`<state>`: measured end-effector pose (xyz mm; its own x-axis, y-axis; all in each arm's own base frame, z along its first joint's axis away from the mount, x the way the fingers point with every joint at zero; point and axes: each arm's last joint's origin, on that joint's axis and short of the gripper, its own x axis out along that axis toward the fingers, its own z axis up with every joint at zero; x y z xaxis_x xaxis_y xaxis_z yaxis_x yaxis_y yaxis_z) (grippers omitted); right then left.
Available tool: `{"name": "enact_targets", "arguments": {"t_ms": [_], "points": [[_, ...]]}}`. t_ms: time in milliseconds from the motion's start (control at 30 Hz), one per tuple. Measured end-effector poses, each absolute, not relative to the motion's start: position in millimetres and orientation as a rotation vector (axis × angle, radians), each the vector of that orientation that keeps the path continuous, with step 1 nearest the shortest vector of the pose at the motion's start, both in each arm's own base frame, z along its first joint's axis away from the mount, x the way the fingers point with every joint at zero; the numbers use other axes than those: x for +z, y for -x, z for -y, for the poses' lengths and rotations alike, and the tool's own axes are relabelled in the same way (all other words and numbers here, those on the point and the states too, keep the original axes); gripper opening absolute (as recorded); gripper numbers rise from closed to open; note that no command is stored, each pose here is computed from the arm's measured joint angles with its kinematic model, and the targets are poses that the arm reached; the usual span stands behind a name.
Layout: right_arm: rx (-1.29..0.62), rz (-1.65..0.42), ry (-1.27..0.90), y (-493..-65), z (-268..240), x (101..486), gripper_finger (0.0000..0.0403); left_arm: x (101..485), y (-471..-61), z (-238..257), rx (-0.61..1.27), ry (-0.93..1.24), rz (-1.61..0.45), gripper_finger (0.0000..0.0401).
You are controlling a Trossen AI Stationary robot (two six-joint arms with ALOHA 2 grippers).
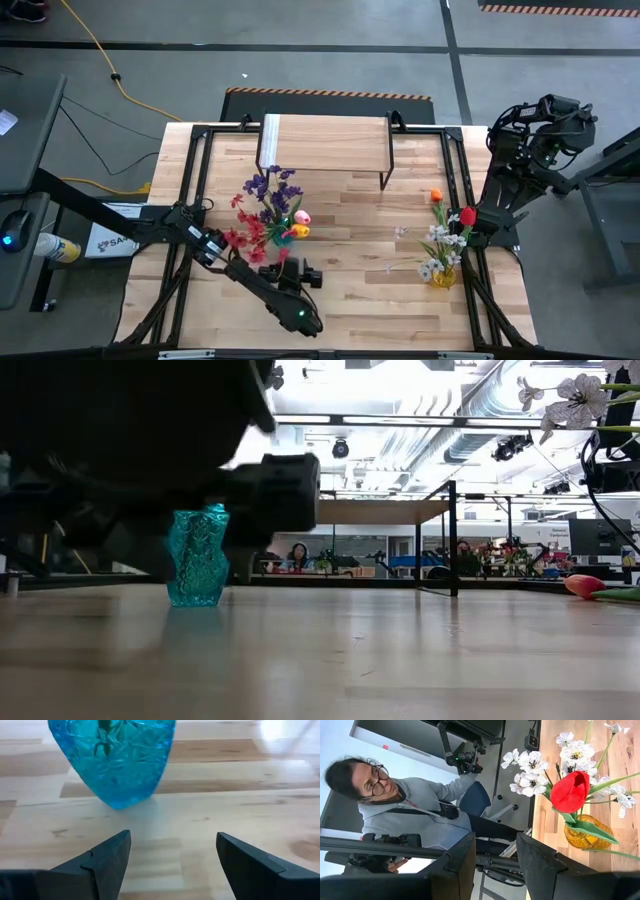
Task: Pick and place flowers into a vace then onto a shelf
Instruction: Adjust the vases
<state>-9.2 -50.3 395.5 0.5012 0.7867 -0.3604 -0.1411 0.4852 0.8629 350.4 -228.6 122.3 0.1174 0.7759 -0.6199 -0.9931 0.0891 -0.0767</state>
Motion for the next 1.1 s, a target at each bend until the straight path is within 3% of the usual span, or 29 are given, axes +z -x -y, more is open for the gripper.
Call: {"name": "enact_targets", "arguments": {"t_ms": [333, 567, 767, 1100], "points": [[0.679, -0.867, -0.863, 10, 50, 395, 0.0133, 138, -354, 257, 1.238, 0.661, -0.405, 0.0326], [0.685, -0.861, -0.851, 10, 50, 396, 0.0133, 155, -382, 254, 1.084, 0.631, -0.249, 0.0326], [0.7, -0.863, -0.846, 10, 50, 396, 0.0133, 160, -398, 225, 1.137, 0.528, -0.276, 0.0326], [0.751, -0.896, -0.819, 11, 49, 396, 0.0133, 154, -390, 200, 1.296, 0.484, -0.319, 0.0326]]}}
